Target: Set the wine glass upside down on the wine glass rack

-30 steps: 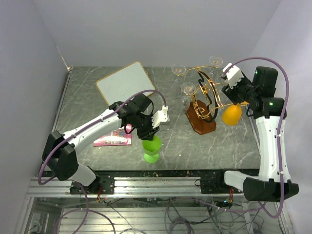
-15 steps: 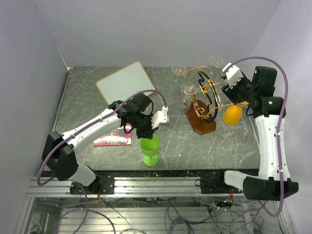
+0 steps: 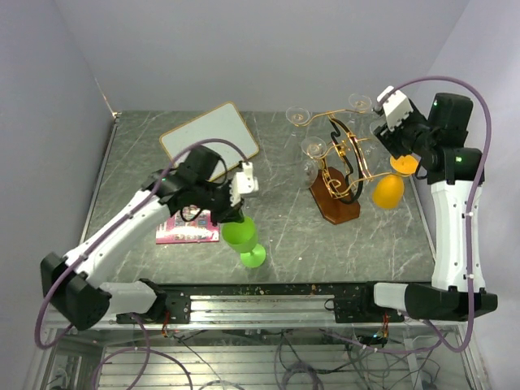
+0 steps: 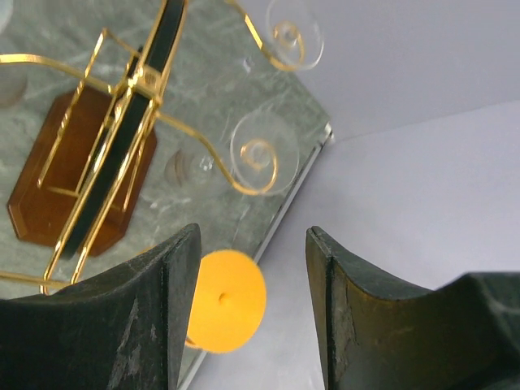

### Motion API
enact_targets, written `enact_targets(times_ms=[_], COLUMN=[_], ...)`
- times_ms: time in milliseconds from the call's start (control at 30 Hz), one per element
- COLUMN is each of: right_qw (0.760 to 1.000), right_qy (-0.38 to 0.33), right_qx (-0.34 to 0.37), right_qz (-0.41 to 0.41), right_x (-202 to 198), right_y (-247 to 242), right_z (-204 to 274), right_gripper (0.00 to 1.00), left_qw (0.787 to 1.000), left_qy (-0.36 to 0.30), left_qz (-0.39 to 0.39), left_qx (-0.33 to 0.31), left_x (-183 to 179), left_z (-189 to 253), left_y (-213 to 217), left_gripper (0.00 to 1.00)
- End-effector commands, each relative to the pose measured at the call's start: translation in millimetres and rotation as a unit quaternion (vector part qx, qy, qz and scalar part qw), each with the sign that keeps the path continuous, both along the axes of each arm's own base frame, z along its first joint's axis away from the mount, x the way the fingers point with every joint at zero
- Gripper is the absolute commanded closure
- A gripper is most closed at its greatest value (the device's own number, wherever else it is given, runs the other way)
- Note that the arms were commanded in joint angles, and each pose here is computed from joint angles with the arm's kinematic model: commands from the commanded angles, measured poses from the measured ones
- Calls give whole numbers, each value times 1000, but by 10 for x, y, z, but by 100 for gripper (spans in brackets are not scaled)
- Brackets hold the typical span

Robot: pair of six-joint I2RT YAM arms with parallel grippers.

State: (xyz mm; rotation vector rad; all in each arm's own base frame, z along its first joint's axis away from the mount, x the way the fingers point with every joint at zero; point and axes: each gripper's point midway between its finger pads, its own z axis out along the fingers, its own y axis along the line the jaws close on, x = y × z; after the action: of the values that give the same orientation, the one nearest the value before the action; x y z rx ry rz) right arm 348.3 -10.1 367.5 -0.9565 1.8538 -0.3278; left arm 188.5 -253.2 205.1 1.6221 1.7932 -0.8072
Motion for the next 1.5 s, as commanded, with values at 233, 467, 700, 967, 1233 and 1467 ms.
enact_targets(times_ms=[233, 467, 700, 967, 1233, 1467], right_qw=[982, 962, 946, 900, 846, 803], right_qy=[-15, -14, 16, 79, 136, 204], right_qx=[136, 181, 219, 324, 404, 493], right_qz=[129, 203, 238, 279, 320, 264], right_x=[149, 168, 227, -49, -306, -329], right_y=[671, 1212, 1694, 2113, 2683, 2965], right_z=[420, 495, 335, 251, 265, 180], right_gripper=[46, 46, 46, 43, 41, 40], left_qw=[960, 917, 873, 837, 826, 819], left_qy=[-39, -57, -55, -34, -69, -105], left_qz=[167, 274, 367, 432, 415, 401], left_qx=[-223, -284, -318, -335, -376, -398], left_x=[260, 412, 631, 924, 1014, 1054], left_z=[1044, 1463, 1663, 1708, 2208, 2618], left_y=[528, 867, 1104, 1290, 1274, 1280], left_gripper=[93, 93, 93, 93, 93, 93])
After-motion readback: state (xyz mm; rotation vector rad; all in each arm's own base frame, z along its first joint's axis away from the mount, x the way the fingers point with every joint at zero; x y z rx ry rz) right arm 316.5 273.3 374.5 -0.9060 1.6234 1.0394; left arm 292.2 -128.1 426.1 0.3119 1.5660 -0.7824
